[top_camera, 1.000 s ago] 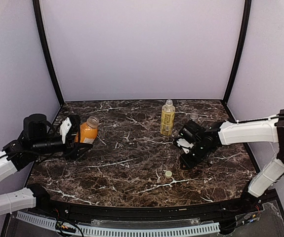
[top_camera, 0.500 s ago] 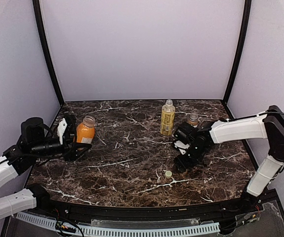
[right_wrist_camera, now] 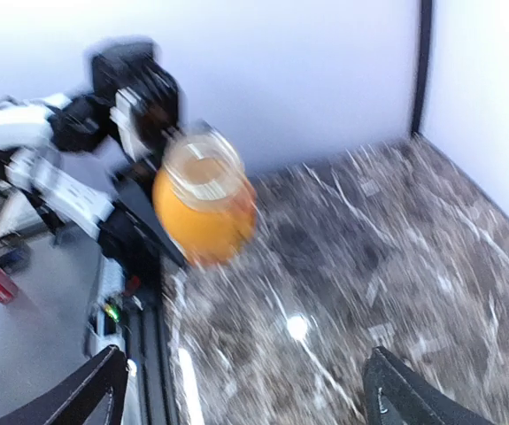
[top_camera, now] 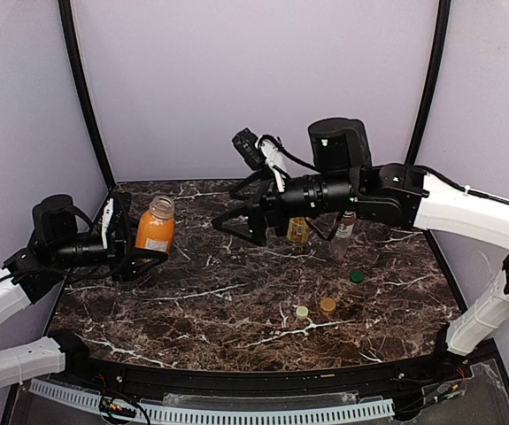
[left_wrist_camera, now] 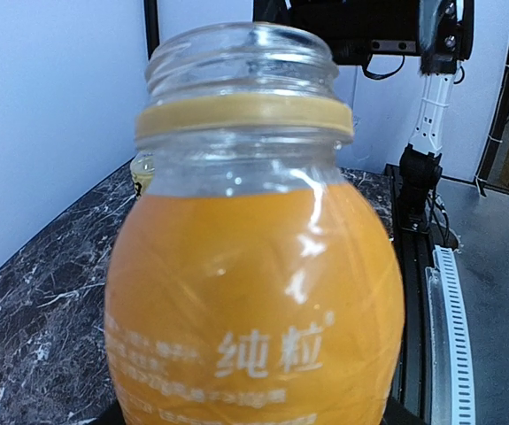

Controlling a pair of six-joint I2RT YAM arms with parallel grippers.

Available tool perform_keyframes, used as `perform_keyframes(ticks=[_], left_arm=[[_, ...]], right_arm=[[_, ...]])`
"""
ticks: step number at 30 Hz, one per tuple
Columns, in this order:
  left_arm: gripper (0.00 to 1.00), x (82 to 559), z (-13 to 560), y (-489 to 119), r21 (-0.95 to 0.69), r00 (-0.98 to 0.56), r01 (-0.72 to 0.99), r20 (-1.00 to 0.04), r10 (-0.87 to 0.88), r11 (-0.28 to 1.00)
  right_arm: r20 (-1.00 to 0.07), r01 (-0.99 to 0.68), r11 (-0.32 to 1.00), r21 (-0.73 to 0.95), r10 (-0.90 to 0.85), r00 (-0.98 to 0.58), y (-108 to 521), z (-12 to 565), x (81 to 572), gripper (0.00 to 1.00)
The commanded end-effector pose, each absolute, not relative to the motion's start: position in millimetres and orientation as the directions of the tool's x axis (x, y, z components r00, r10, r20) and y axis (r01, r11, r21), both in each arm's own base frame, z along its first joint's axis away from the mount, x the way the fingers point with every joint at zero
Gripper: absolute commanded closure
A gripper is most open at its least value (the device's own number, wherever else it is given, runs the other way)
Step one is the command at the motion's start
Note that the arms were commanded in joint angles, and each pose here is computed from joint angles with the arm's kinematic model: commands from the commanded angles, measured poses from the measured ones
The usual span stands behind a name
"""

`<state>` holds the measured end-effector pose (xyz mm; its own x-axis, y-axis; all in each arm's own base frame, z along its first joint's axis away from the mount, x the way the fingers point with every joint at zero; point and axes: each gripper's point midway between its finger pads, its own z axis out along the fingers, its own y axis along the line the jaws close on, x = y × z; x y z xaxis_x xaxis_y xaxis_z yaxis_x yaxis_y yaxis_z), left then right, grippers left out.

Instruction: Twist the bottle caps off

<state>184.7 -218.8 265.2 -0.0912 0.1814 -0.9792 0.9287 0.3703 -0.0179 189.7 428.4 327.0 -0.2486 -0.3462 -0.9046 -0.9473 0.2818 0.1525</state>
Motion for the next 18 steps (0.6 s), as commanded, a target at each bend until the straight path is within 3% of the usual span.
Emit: perform_keyframes(ticks=[1,11,15,18], left_arm=[[0.95,172.1,296.2,-226.0,0.024,-0.013,0.961,-0.991,0.131,0.275],[0.95,173.6,307.4,-227.2,0.041,0.009,0.961,-0.993,0.118,0.274],[0.96,173.8,306.5,-227.0,0.043,0.01,0.96,-0.993,0.119,0.276],[0.96,173.8,306.8,-226.9,0.043,0.011,0.96,-0.993,0.117,0.277]], right_arm=[[-0.995,-0.997,-0.054,0.05,0.079,-0.054,476.7,419.9,154.0,0.07],[-0.986,-0.988,-0.13,0.077,0.135,-0.095,543.3,419.6,160.7,0.12],[-0.984,-0.983,-0.146,0.108,0.122,-0.127,552.6,410.2,160.9,0.22],[-0.983,-0.98,-0.156,0.125,0.112,-0.144,556.0,404.4,160.2,0.39]])
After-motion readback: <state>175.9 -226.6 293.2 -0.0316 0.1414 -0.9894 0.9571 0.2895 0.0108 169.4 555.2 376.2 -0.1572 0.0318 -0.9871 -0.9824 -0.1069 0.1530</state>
